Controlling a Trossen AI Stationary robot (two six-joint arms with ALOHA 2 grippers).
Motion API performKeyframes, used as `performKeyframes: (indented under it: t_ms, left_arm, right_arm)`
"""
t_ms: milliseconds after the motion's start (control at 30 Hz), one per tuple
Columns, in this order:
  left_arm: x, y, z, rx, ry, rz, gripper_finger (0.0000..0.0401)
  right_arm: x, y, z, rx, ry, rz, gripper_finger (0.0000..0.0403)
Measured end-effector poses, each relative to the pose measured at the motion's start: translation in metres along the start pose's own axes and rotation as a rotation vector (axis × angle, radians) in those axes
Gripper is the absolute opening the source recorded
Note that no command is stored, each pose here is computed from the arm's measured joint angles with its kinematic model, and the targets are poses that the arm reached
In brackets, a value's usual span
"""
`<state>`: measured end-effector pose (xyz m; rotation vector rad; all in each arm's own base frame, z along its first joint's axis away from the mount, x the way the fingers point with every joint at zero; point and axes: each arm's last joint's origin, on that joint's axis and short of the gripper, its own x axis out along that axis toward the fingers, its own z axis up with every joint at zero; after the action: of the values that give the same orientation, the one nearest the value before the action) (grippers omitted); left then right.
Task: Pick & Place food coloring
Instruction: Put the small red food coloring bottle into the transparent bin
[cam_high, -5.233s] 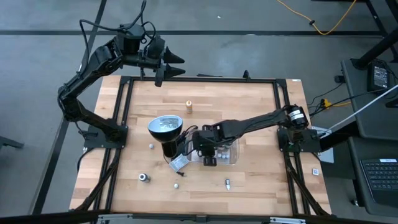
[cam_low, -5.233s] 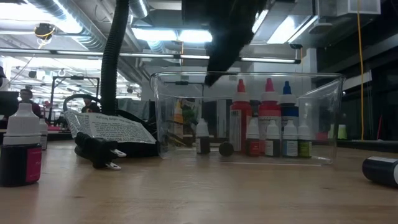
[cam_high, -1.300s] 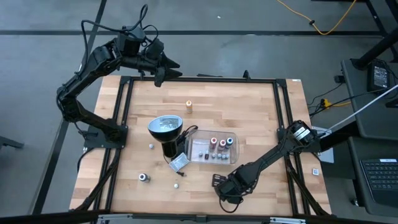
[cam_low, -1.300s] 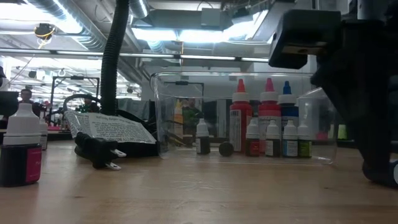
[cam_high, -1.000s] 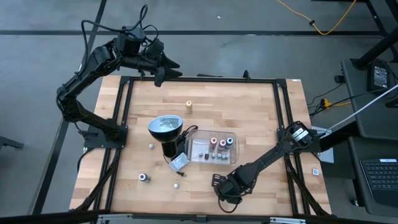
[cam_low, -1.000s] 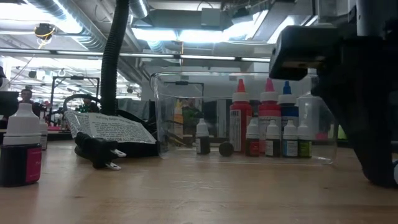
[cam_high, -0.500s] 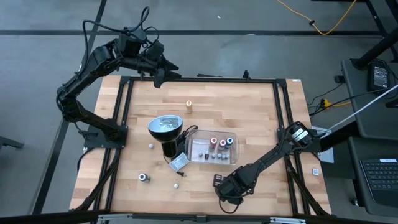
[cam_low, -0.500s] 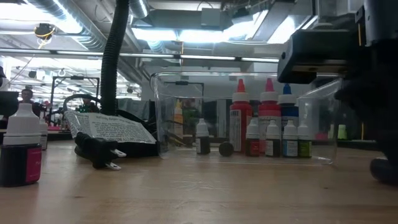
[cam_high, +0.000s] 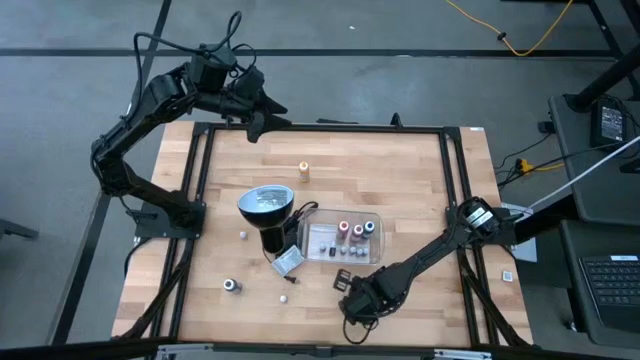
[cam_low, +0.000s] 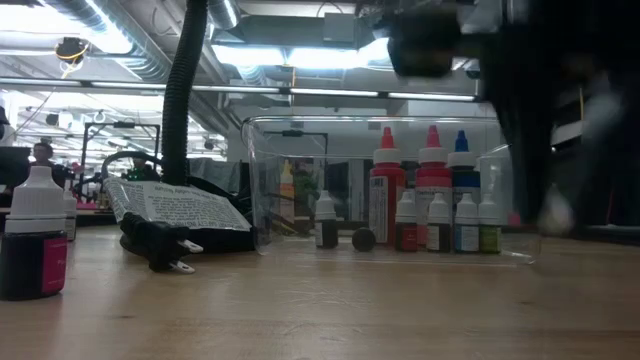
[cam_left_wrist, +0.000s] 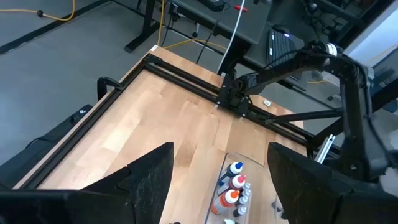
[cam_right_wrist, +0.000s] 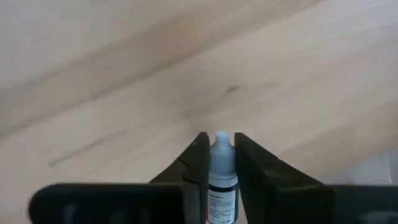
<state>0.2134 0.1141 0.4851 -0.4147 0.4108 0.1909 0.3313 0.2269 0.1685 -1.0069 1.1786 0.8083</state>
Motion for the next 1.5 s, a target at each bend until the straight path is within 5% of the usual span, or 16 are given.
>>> performKeyframes:
  t_ms: [400,767,1100,1500]
  left_arm:
    - [-0.001,0.0,0.0,0.051,-0.003,0.002,0.0253]
    - [-0.003,-0.001,0.0,0.128,-0.008,0.001,0.0253]
    - [-0.003,-0.001,0.001,0.166,-0.019,-0.01,0.0253]
    - [0.0,-0.014,-0.002,0.336,-0.004,-0.187,0.0253]
  right_arm:
    - [-0.1,-0.037,0.026,0.362,-0.11,-0.156,0.0063]
    - [-0.209,-0.051,0.01,0.822,-0.208,-0.409,0.0062]
    - [-0.241,-0.058,-0.006,1.091,-0.325,-0.704,0.006]
    - [-0.263,-0.084,-0.023,1.304,-0.394,-1.194,0.0059]
